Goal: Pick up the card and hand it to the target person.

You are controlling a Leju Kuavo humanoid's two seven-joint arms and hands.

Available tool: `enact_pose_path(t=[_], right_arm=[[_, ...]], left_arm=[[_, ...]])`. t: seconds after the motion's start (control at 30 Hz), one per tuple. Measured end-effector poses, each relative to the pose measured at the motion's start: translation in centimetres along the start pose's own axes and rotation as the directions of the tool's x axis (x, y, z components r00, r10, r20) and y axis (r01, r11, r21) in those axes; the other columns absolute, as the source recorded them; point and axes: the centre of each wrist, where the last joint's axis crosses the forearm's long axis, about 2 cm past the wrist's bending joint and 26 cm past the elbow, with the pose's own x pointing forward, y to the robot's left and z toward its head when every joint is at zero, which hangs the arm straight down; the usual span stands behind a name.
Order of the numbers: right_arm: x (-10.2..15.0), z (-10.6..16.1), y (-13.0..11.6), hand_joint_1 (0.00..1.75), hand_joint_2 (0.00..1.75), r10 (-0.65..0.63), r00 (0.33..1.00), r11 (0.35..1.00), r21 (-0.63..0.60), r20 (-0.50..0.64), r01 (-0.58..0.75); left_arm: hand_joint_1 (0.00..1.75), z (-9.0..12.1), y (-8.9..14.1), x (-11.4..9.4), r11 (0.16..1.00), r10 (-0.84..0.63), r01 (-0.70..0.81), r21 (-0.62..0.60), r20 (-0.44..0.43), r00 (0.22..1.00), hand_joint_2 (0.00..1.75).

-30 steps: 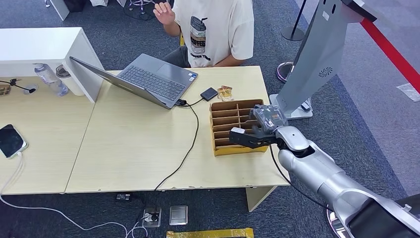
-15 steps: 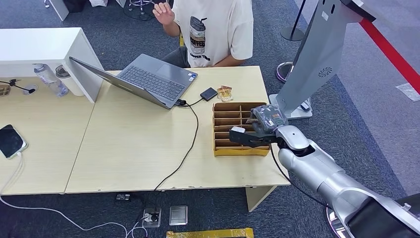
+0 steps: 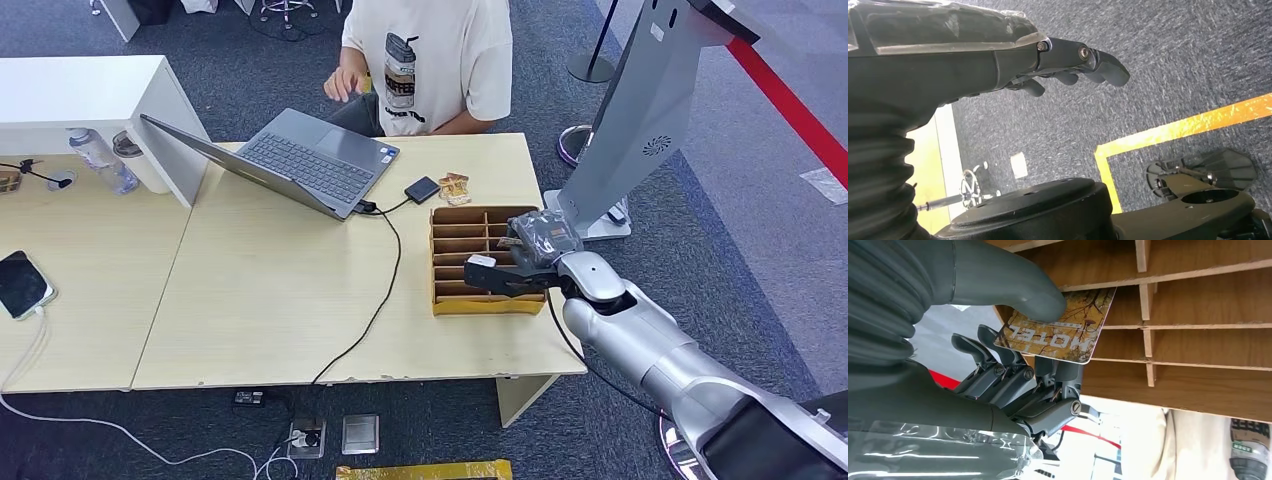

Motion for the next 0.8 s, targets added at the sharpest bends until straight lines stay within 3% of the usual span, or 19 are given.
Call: enact_pose_path(t=[0.5,0.8], right_arm=[[1.2,0.0,-4.6,1.75,1.75,0.038,0.999,0.997,-0.061,0.023,-0.036],[1.6,0.2,-5.9,1.75,1.75,0.03,0.998,0.994,-0.105,0.046,-0.025]], left_arm=[[0.0,0.0,0.0,-0.1,1.0,0.019,-0.019,0.006,-0.001,1.0,1.75],[0.0,0.0,0.0,-0.2,1.0,0.026,-0.026,0.006,0.0,1.0,1.75]])
